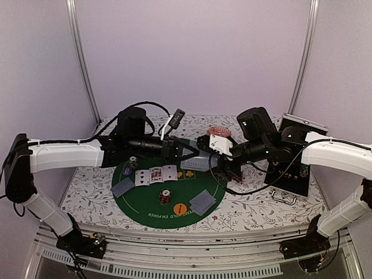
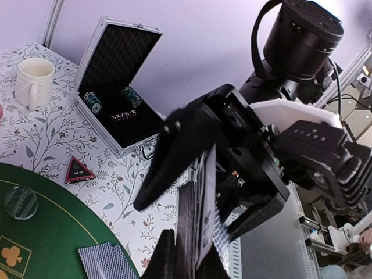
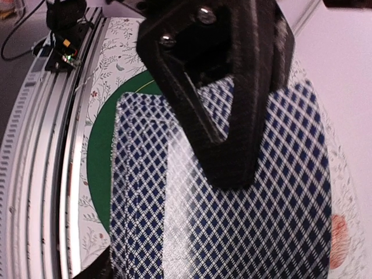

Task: Distribute texas hold em gaming equipment
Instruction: Pass from the right arm to the left

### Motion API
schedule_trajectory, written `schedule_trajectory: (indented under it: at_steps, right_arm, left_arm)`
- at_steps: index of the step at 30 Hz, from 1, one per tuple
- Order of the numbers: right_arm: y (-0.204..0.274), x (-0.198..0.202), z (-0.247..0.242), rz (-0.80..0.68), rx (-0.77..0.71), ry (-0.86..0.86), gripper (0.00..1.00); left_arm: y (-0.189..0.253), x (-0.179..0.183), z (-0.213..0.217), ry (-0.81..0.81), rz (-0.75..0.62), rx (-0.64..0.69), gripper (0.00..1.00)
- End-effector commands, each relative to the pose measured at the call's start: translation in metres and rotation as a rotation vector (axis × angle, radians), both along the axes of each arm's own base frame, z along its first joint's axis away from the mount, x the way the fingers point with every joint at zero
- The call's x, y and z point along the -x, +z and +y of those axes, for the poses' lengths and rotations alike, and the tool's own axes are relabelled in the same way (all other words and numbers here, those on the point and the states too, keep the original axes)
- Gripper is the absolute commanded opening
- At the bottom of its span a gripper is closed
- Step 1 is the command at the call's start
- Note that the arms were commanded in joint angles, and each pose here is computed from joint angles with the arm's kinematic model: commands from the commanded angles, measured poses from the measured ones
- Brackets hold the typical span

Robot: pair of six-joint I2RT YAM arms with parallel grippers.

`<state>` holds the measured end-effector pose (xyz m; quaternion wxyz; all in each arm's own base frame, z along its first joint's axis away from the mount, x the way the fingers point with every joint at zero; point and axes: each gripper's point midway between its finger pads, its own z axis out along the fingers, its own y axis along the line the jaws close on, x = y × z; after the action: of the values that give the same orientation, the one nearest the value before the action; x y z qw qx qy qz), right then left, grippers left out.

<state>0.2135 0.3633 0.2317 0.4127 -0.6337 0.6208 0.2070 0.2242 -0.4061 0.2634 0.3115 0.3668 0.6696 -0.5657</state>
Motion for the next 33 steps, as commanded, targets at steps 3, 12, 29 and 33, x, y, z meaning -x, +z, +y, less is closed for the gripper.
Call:
schedule_trajectory:
  at_steps: [3, 12, 29, 33]
  right_arm:
    - [0.034, -0.051, -0.023, -0.048, -0.072, -0.248, 0.99]
    - [0.022, -0.131, -0.115, 0.087, -0.121, -0.803, 0.99]
    - [-0.162, -0.143, -0.162, 0.620, 0.156, -1.310, 0.95]
    - [-0.178, -0.139, -0.157, 0.683, 0.160, -1.325, 0.94]
  left_arm:
    - [0.021, -0.029, 0.038, 0.157, -0.013, -0.039, 0.00]
    - [0.034, -0.083, 0.163, 0.629, -0.092, -0.158, 0.00]
    - [0.025, -0.096, 0.246, 0.932, -0.289, -0.282, 0.00]
    - [0.027, -0.093, 0.254, 0.951, -0.301, -0.274, 0.00]
